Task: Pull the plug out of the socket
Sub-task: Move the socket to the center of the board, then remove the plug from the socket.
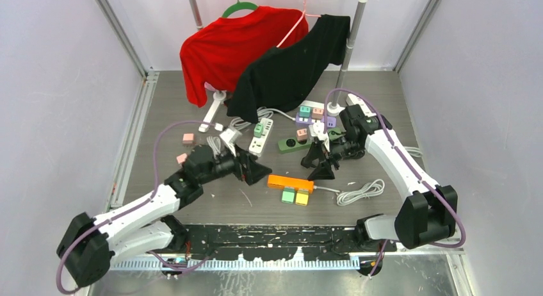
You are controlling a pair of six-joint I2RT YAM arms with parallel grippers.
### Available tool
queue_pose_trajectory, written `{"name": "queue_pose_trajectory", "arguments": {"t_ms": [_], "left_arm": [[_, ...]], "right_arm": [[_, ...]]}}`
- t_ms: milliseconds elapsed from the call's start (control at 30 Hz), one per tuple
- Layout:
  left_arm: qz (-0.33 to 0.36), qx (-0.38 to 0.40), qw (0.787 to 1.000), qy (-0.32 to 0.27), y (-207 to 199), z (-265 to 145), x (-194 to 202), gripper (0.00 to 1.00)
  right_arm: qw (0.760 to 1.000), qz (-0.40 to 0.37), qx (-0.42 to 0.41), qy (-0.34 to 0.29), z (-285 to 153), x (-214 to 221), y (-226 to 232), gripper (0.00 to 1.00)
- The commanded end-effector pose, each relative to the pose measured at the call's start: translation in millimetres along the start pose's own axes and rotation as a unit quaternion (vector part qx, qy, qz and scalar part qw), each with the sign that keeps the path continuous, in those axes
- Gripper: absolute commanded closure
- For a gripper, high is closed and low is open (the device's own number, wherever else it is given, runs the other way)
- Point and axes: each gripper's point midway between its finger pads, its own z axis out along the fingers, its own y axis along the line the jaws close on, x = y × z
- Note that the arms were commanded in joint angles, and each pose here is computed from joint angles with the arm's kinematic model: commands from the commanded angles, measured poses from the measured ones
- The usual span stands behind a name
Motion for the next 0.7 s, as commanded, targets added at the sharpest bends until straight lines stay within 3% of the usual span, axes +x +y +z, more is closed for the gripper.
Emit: {"name": "queue_pose_trajectory", "arguments": {"t_ms": [0,133,300,433,667], "left_arm": [[0.08,0.052,0.995,-0.005,-28.6,15.8,15.4,0.07],[0.266,0.066,0.959,0.075,-15.6,23.2,77.8,0.05],[0.396,0.076,0.912,0.078,7.3,27.4,100.3,0.0],[0.418,0.092,0.899,0.098,19.9,34.2,111.2,0.0],[0.406,0.098,0.901,0.119,38.6,51.6,117.4,0.0]], "right_arm": [[0.999,-0.022,-0.013,-0.043,-3.4,-13.6,9.4,0.29],[0.999,-0.017,-0.018,-0.047,-0.7,-10.8,9.7,0.28],[0.999,-0.011,-0.021,-0.041,1.2,-3.9,8.2,0.28],[0.999,-0.011,-0.022,-0.039,1.9,-1.6,8.0,0.28],[0.999,-0.012,-0.026,-0.035,3.2,2.7,9.8,0.26]]}}
